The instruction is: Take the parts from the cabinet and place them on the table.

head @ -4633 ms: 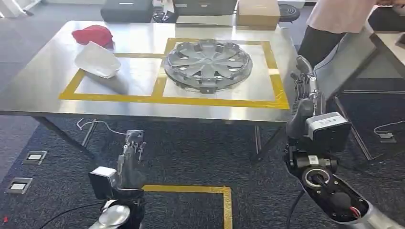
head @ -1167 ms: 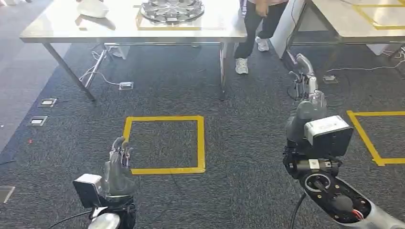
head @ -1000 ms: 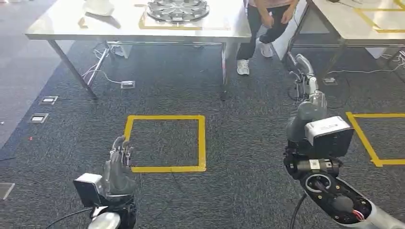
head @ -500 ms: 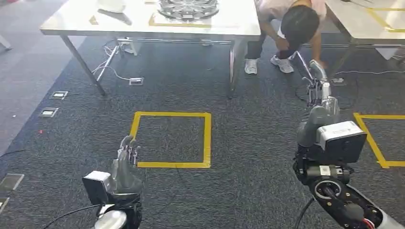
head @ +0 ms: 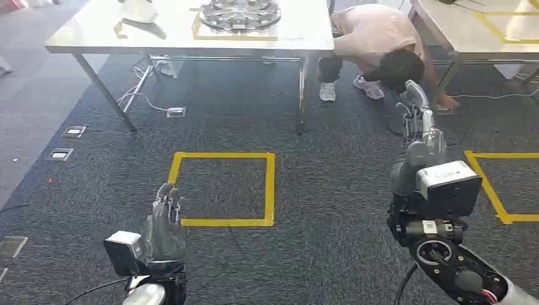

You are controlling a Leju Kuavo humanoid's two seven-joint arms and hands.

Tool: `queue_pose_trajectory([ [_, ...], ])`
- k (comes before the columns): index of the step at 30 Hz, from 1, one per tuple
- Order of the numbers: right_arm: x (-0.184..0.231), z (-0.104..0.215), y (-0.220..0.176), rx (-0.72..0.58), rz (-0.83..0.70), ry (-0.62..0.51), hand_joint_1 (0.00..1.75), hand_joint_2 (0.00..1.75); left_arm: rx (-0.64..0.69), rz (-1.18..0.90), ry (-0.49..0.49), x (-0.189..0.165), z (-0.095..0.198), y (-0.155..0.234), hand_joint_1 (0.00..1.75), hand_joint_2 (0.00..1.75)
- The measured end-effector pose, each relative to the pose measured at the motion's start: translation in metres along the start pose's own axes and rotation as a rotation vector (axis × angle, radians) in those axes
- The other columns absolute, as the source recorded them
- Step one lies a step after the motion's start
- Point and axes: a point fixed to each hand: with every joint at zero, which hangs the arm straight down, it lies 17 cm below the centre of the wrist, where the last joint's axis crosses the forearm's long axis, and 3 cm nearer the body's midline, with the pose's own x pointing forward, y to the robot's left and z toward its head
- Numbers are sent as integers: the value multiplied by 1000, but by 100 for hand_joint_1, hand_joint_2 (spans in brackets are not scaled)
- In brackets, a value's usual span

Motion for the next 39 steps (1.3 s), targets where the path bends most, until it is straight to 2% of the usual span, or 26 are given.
queue_pose_trajectory([
  [39,-2,3,0,1,6,-2,0,0,-7,-4,-12,2,0,-2,0,0],
])
